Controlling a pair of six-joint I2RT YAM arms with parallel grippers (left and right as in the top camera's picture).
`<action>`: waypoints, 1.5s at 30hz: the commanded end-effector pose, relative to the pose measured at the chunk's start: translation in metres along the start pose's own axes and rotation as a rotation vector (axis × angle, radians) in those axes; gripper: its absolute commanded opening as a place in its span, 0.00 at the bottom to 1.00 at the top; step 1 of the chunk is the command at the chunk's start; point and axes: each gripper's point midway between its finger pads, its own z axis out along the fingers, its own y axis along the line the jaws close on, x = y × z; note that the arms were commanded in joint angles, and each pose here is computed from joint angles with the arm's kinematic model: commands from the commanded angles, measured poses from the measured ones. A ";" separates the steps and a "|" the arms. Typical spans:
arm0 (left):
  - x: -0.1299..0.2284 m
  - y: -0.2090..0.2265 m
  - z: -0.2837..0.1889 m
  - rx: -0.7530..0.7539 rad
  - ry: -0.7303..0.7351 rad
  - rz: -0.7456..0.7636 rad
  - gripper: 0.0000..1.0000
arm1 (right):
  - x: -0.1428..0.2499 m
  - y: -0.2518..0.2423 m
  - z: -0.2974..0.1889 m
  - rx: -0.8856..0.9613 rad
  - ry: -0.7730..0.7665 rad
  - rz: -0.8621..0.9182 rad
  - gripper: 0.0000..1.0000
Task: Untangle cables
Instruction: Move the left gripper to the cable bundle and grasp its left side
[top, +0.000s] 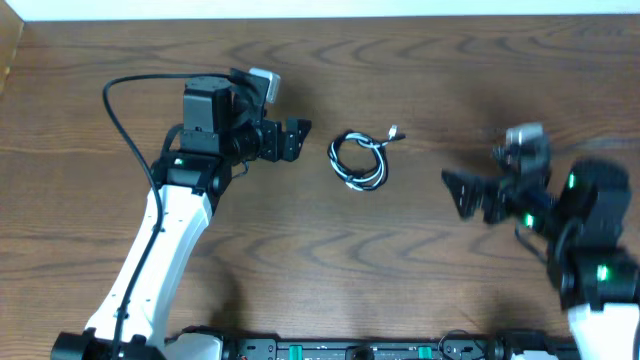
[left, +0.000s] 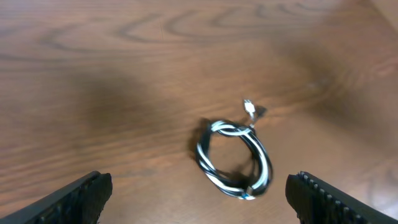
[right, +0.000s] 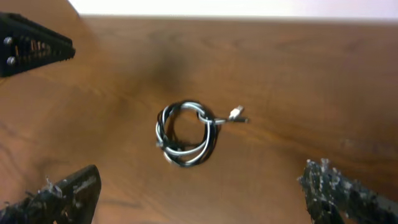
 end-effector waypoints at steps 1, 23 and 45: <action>-0.004 -0.028 0.000 0.163 0.003 0.004 0.95 | -0.031 0.003 0.015 -0.060 0.042 0.015 0.99; 0.050 -0.004 0.115 0.067 0.149 -0.180 0.72 | -0.028 -0.037 0.058 0.025 0.098 0.159 0.99; 0.117 -0.012 0.176 -0.017 0.277 -0.115 0.37 | -0.015 -0.037 0.059 0.032 0.145 0.229 0.91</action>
